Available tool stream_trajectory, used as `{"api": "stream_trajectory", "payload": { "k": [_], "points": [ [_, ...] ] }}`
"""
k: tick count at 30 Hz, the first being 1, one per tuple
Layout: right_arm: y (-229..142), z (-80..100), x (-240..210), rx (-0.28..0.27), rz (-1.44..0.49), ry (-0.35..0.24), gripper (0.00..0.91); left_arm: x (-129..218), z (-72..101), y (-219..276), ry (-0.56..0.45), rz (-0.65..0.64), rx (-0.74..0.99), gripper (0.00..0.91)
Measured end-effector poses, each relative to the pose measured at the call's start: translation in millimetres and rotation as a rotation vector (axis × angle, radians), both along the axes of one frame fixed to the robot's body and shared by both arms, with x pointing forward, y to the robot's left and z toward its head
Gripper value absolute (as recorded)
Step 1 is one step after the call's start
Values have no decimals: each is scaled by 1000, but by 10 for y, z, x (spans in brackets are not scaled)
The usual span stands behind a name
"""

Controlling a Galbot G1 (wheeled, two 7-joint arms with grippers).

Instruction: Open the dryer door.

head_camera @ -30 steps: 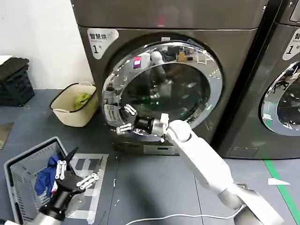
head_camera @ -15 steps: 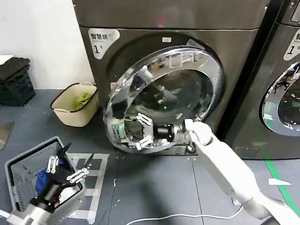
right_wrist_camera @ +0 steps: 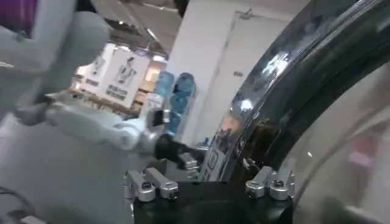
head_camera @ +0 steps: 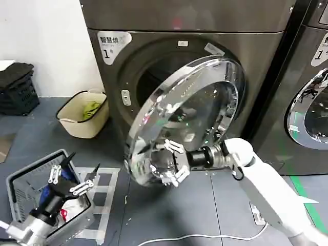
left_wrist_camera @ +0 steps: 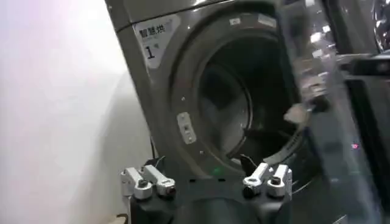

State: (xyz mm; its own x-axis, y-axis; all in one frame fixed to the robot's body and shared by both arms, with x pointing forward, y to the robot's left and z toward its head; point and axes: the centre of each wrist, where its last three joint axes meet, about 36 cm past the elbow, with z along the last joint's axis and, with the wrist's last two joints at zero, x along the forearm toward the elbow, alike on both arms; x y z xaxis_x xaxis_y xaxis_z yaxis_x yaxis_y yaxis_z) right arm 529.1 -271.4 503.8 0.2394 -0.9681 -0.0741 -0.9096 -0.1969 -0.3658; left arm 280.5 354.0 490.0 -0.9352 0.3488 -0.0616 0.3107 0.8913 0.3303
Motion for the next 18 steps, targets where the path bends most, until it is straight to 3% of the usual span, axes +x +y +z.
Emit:
{"api": "stream_trajectory", "payload": {
  "k": [4,13,18],
  "points": [
    [-218,-38,-173,0,-49,-9,907,142,40,34,-7,-31,13,907],
    [-849,-177,-685,69,-247,36,907,517,90,0,-5,-170,79,907],
    [-1178,-242,-1048,109,-397,26,907,741,108,-65,-7,-253,105,907]
  ]
}}
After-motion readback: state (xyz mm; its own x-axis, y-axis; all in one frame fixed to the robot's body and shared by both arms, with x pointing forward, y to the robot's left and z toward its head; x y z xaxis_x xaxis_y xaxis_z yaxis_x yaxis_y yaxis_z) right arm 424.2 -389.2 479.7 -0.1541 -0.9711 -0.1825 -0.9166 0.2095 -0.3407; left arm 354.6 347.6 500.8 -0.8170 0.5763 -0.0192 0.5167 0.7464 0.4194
